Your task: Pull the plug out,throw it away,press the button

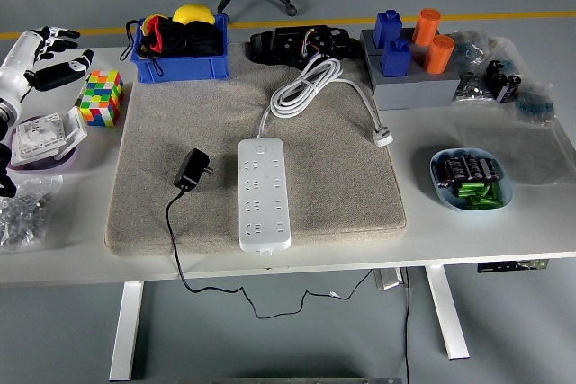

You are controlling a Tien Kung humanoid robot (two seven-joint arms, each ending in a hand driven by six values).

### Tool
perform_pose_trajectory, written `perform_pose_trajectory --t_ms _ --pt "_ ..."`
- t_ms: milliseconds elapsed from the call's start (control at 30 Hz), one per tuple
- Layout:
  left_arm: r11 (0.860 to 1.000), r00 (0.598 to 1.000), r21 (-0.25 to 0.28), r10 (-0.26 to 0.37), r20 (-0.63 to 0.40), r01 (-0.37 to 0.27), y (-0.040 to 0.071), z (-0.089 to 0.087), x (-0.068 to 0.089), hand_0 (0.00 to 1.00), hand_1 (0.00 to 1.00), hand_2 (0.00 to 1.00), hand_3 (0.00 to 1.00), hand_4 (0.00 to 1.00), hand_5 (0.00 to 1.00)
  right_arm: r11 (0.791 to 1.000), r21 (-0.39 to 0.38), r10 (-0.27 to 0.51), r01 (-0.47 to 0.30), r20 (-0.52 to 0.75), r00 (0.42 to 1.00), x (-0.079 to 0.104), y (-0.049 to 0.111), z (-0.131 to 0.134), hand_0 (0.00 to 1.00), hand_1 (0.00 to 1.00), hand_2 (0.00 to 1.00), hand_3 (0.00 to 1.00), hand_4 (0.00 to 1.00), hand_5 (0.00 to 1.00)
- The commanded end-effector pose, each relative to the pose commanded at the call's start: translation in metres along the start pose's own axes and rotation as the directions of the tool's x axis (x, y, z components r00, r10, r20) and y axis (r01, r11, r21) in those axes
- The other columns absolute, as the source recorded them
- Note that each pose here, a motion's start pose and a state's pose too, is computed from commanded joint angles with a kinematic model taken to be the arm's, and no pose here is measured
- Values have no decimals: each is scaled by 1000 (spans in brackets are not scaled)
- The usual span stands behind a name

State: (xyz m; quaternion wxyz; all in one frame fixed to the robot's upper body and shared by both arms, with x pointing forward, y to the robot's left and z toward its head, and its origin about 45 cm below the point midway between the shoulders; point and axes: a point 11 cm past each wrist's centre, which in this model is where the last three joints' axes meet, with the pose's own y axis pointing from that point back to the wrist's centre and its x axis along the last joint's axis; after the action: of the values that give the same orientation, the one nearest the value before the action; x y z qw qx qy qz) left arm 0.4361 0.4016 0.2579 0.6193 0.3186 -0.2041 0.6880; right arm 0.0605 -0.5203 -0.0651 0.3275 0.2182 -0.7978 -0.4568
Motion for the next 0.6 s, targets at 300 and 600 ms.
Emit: perform_pose_trajectory --t_ms 300,600 --pt "1000 1000 6 -10 3 10 0 -2 -4 834 820 756 767 650 401 1000 -8 -6 6 2 1000 -1 0 2 743 654 640 612 647 468" --pt "1000 1000 -1 -11 1 11 1 0 -5 834 820 756 766 649 404 1000 -9 -7 7 3 1000 -2 0 2 743 654 640 611 647 468"
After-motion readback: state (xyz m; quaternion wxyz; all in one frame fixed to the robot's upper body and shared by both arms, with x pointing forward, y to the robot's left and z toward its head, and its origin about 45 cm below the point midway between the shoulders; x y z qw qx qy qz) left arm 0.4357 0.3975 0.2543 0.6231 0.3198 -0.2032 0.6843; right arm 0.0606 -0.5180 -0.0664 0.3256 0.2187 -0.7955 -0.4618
